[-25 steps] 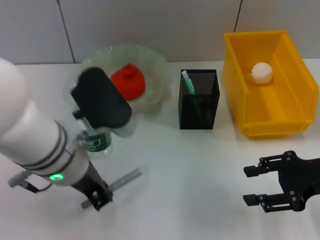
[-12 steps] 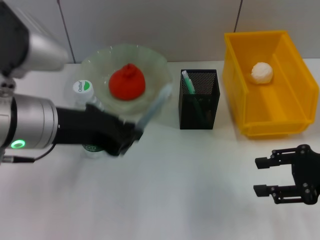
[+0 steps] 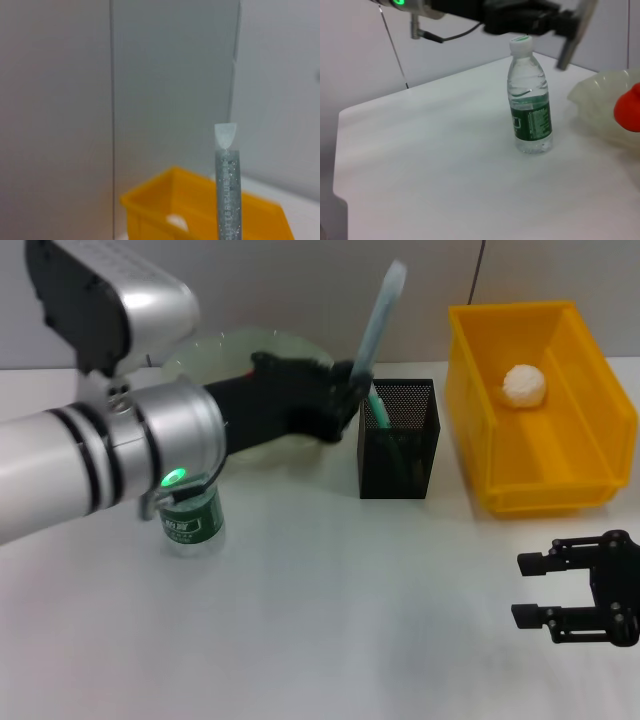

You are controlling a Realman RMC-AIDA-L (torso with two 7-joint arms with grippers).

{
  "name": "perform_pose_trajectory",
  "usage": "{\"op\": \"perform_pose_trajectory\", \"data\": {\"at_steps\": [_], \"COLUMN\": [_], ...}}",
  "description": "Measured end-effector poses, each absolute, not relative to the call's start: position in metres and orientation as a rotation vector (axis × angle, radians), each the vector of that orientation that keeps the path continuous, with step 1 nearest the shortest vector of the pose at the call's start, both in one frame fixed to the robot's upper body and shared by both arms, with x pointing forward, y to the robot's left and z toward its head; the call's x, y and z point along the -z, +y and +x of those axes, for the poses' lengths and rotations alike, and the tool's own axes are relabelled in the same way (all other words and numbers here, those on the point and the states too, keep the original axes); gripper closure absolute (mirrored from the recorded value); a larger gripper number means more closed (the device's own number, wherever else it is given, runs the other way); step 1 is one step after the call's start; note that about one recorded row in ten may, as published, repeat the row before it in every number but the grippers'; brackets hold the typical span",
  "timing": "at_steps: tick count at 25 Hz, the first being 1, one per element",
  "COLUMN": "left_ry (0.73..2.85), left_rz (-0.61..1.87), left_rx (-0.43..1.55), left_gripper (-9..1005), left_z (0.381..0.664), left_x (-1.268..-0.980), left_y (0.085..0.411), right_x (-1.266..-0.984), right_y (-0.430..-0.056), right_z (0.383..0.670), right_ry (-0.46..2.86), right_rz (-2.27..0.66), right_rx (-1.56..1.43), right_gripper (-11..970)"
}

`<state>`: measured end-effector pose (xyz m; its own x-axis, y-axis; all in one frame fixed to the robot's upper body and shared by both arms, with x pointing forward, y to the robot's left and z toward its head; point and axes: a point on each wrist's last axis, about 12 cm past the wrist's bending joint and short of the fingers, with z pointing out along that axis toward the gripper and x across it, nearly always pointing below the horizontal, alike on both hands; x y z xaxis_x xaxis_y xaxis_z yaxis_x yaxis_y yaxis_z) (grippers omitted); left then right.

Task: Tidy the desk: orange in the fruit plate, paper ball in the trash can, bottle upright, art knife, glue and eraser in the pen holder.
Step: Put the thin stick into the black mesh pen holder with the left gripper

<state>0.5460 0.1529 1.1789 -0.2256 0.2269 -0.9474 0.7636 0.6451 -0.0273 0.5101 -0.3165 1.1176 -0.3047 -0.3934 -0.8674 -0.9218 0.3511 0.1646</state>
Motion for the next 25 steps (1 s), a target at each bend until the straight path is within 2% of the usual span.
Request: {"op": "perform_pose_trajectory", "data": {"at_steps": [5,9,12,18,25], "left_ry": [1.740,1.768,1.788,1.795,1.786], "left_rz": [0.745,0.679,0.674,0.661,0.613], "left_rx": [0.617,0.635,0.634,0.607,0.583], "left_gripper": [840,840,840,844,828], "left_z": [0.557,0.591,0.600,0.608,0.615], "left_x": [-1.176,-1.163,-1.158,-1.151,-1.152], "left_y": [0.140,0.110,0.102,0.083,0.082], "right_x": [-1.117,-1.117,-1.117,-1.117,-1.118], "right_y": [-0.313,-0.311,-0.311,-0.309,-0.306], "right_z": [0.511,0.511,0.512,0.513,0.515], "right_ry": [1.858,1.852,1.848,1.836,1.827], "right_rz": [-1.165,-1.173,-1.178,-1.192,-1.207], "right_rx": [-0.897,-0.904,-0.906,-0.901,-0.899], "right_gripper": [322,322,322,321,321]}}
